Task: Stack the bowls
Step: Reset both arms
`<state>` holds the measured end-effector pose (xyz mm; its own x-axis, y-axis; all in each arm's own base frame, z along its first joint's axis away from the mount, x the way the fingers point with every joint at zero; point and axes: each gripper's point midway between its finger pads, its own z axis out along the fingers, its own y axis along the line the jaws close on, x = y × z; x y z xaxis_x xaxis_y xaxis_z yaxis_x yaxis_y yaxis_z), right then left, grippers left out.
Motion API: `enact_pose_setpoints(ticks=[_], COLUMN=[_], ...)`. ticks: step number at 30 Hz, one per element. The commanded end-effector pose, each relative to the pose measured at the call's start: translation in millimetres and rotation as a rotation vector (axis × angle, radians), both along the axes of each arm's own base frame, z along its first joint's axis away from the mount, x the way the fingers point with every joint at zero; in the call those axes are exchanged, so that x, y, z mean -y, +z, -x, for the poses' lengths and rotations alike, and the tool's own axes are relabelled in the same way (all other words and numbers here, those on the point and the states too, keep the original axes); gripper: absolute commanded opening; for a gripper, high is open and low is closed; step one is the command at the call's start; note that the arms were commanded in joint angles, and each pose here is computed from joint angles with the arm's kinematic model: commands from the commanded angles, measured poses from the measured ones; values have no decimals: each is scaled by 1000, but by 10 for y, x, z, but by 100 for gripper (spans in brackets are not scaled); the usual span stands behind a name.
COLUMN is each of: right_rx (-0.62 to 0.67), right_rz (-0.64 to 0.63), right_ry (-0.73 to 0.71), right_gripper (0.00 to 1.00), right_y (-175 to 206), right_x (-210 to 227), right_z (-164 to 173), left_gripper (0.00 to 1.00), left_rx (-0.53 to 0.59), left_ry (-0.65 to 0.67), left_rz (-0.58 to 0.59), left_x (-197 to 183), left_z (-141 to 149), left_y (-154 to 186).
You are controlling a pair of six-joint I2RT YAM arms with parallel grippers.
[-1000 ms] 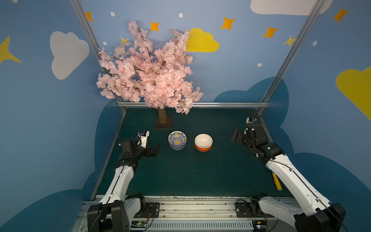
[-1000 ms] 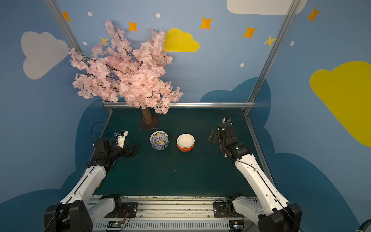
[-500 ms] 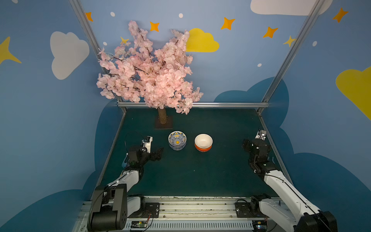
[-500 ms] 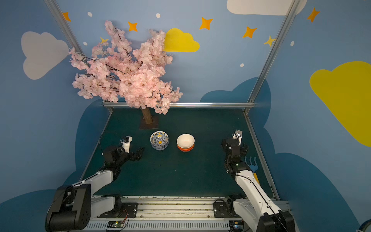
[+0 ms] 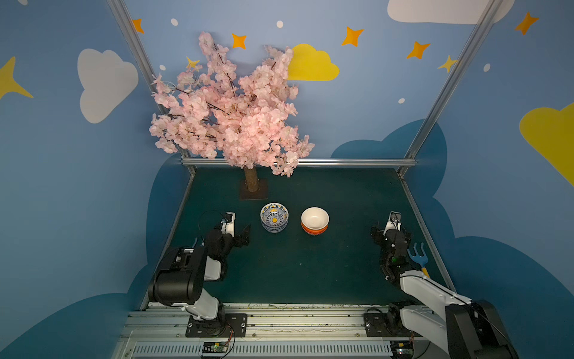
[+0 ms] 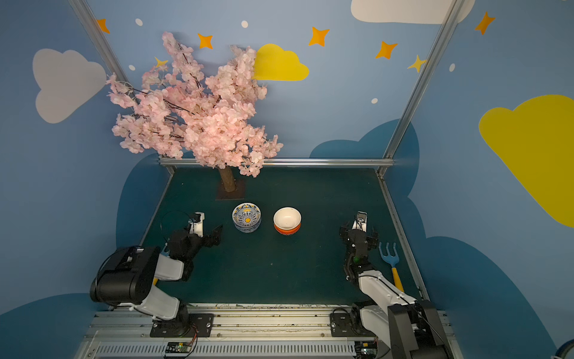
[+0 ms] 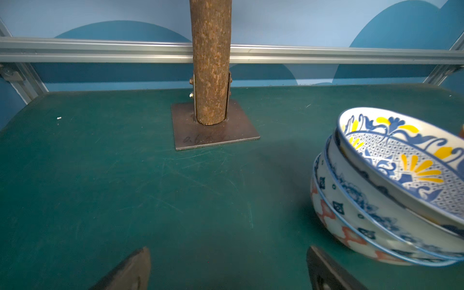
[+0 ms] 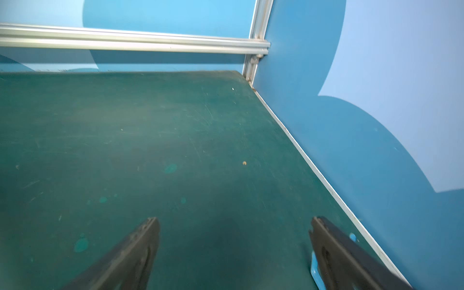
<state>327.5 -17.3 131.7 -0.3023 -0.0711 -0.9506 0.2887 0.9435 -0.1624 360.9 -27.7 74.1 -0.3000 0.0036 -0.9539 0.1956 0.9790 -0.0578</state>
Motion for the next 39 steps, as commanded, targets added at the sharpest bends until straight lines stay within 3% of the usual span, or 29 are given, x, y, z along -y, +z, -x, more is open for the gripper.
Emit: enact_pose_setpoints(ticks=[1, 10, 19, 23, 39], right_rx=[64, 31, -136, -189, -191], right_rz=[14, 67, -60, -90, -96], right_ry=[40, 160, 150, 176, 181], right_gripper=[98, 98, 98, 98, 98], right_y=[33, -237, -366, -441, -446], right_x=[-56, -282, -117, -118, -116], right_z=[-59, -317, -653, -638, -637], left_gripper=[100, 100, 100, 100, 100], left_rx=[100, 21, -27, -27, -22], left_ry=[38, 48, 46, 45, 33], left_rz=[-4, -37, -88, -89, -90], left_x=[-55, -30, 34, 35, 53], left_z=[-86, -230, -305, -306, -295], left_y=[238, 167, 115, 118, 124])
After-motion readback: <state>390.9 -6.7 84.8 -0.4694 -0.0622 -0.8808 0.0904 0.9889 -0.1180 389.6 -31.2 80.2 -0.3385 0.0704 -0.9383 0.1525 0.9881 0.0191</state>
